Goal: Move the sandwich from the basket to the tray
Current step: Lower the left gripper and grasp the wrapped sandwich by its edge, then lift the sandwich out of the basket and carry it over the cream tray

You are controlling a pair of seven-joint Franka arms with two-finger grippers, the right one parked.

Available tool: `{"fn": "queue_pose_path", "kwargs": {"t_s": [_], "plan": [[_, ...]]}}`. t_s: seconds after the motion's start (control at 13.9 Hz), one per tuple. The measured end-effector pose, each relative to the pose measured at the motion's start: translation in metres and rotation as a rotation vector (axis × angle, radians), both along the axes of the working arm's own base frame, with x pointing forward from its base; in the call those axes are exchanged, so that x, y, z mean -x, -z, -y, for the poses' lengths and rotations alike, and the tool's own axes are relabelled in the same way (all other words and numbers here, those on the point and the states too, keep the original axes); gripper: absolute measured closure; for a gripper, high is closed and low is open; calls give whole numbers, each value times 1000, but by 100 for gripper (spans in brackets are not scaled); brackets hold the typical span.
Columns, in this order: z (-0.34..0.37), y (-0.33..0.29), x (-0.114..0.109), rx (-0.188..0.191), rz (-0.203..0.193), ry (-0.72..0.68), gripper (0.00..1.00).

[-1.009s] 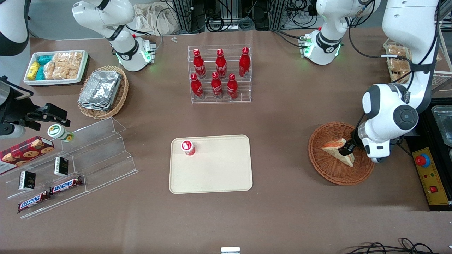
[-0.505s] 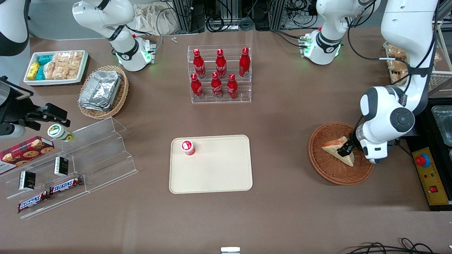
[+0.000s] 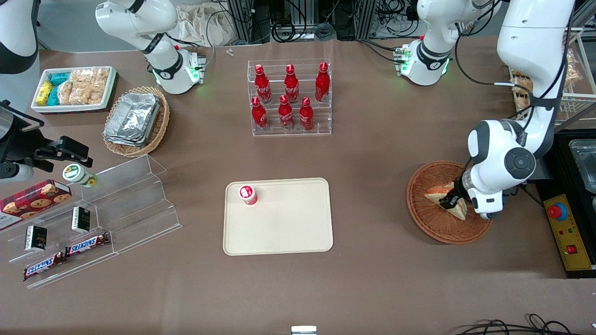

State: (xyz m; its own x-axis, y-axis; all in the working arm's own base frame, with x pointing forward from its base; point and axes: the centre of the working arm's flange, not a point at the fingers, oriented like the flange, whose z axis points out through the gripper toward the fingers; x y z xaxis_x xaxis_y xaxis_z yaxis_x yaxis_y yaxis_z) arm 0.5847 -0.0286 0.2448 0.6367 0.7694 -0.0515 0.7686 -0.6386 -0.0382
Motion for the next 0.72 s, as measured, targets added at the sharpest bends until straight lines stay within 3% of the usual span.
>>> {"fn": "queue_pose_path", "kwargs": {"t_s": [0.14, 0.36, 0.58, 0.72], "plan": [[5, -7, -6, 3, 18, -8, 52], [16, -21, -17, 10, 37, -31, 63], [21, -54, -32, 6, -32, -36, 68], [22, -102, -47, 1, -81, -32, 80]]}}
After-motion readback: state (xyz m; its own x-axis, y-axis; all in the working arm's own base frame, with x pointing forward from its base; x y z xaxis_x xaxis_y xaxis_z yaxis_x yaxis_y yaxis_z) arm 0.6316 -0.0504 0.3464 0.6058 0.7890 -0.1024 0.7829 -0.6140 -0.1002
